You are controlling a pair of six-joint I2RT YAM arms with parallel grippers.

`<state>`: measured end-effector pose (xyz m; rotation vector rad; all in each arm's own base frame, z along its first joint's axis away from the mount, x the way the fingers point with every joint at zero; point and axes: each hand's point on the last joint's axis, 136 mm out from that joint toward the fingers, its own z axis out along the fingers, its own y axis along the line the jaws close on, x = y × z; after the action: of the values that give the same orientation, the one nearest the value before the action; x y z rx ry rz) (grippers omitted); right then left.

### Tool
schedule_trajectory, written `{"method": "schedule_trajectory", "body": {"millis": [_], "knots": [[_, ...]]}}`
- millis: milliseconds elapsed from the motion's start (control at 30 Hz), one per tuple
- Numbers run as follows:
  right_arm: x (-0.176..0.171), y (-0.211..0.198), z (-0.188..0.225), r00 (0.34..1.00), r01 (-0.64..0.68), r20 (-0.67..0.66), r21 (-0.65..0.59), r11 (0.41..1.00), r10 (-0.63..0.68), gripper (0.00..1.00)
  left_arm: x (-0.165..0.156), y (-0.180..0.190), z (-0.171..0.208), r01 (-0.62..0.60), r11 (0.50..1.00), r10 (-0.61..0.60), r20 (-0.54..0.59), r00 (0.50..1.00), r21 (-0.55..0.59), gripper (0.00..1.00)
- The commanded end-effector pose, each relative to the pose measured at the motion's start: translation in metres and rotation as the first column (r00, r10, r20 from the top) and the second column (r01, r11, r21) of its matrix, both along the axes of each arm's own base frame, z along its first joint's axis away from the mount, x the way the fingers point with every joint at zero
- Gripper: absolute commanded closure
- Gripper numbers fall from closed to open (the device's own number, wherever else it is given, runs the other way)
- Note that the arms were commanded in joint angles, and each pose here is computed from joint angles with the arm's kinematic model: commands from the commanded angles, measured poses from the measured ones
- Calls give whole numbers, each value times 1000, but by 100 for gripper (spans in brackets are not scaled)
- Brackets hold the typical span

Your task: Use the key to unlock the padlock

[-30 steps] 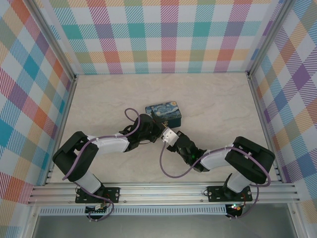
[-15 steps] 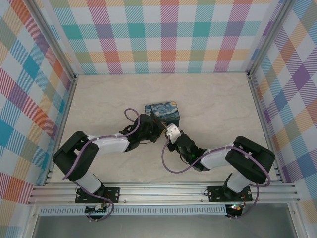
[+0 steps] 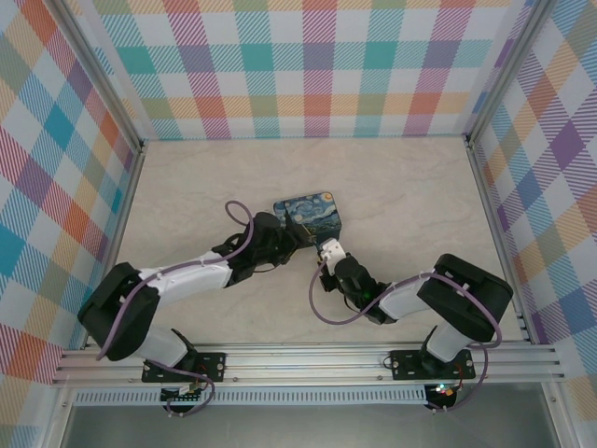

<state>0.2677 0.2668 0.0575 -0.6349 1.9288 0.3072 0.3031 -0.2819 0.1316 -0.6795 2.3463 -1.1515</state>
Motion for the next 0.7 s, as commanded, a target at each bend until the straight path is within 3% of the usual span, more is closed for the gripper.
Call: {"method": "schedule_trajectory", "body": {"millis": [0, 200, 333, 467, 667], "knots": [[-3, -2, -6, 999, 8, -41, 36, 999, -6, 100, 8, 30, 18, -31, 994, 26, 57, 998, 101, 40], [-6, -1, -7, 995, 13, -103, 99, 995, -3, 100, 33, 80, 32, -25, 954, -9, 111, 994, 298, 19], [-5, -3, -9, 990, 24, -144, 125, 992, -5, 100, 53, 101, 29, 18, 926, -59, 100, 993, 376, 11], [-4, -6, -13, 984, 36, -179, 132, 991, -12, 100, 77, 100, 24, 87, 891, -151, 109, 983, 446, 0], [-2, -10, -15, 974, 39, -228, 150, 988, -4, 100, 104, 73, -19, 283, 844, -314, -10, 950, 455, 0]]}}
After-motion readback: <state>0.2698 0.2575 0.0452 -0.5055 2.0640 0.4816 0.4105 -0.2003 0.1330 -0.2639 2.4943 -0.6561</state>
